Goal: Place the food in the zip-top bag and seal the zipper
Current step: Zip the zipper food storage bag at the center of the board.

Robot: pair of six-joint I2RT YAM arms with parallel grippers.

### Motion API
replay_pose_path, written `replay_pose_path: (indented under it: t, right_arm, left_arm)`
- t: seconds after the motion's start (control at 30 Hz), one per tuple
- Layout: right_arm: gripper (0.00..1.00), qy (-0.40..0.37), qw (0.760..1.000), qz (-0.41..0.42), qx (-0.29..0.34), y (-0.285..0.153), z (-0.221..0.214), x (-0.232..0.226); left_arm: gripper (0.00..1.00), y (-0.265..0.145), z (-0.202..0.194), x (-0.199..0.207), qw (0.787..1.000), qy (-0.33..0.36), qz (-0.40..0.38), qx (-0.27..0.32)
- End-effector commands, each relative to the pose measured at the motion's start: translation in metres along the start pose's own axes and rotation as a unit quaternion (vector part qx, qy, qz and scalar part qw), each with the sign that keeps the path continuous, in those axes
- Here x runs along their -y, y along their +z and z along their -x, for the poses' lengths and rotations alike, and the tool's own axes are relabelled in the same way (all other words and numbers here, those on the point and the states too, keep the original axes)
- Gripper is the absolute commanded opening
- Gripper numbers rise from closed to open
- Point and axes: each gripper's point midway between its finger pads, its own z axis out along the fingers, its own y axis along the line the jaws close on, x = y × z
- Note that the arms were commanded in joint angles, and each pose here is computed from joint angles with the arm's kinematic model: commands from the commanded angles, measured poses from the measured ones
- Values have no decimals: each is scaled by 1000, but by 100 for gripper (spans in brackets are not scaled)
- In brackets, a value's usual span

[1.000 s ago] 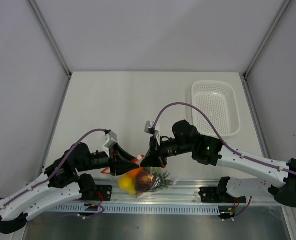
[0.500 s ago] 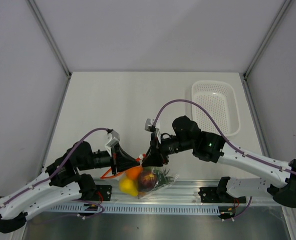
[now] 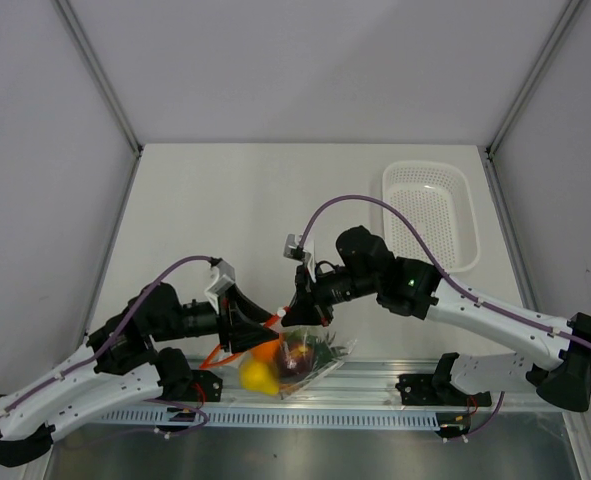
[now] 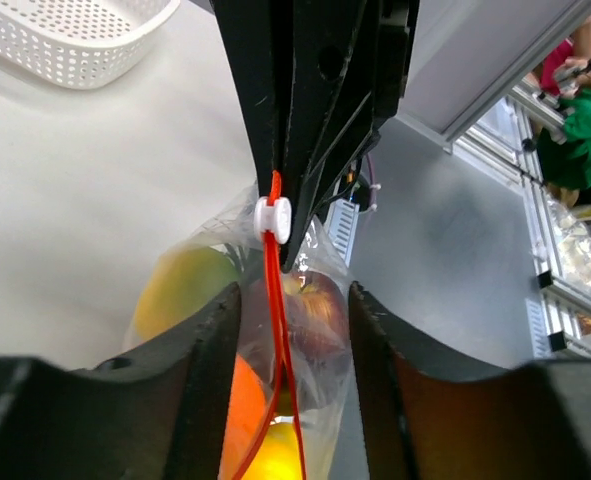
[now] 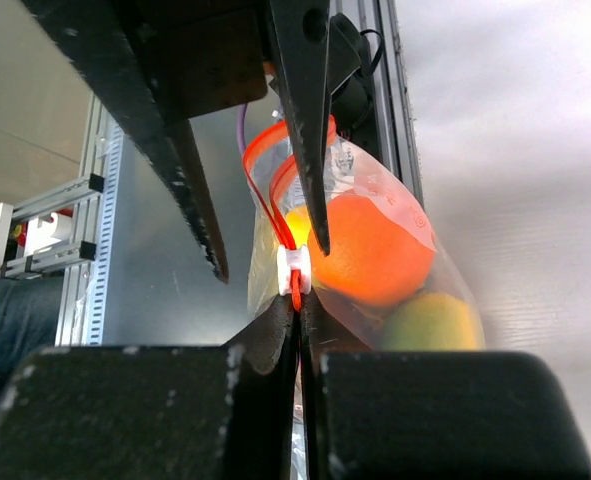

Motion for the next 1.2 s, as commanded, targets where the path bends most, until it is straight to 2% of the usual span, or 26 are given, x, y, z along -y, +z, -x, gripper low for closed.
replay_pose_path:
  t: [0.0,0.07,0.23,0.33,0.57,0.77,1.17]
  right_arm:
    - [0,-26,999,-7,26,-8,20,-4]
    - [0,-26,999,-8,26,-8,20,-4]
    - [0,-39,999,14,34,-9,21,-12]
    - [0,-45,998,36,30,-9,19,-20]
    - [0,-53,997,53,23,-12,14,-29]
    - [0,-55,997,56,19,-11,12,-29]
    - [0,-54,997,43,26,-12,16,-25]
  left_arm:
    - [51,-8,33,13,998,19,-9,51]
    - [55,-7,37,13,998,20,-7,58]
    - [54,-1,50,20,997,21,-25,74]
    - [45,5,49,21,997,26,-33,66]
    - [42,10,48,21,996,24,-53,61]
    - [32,10,51,24,996,19,-66,65]
    - [23,14,45,23,996,9,-70,50]
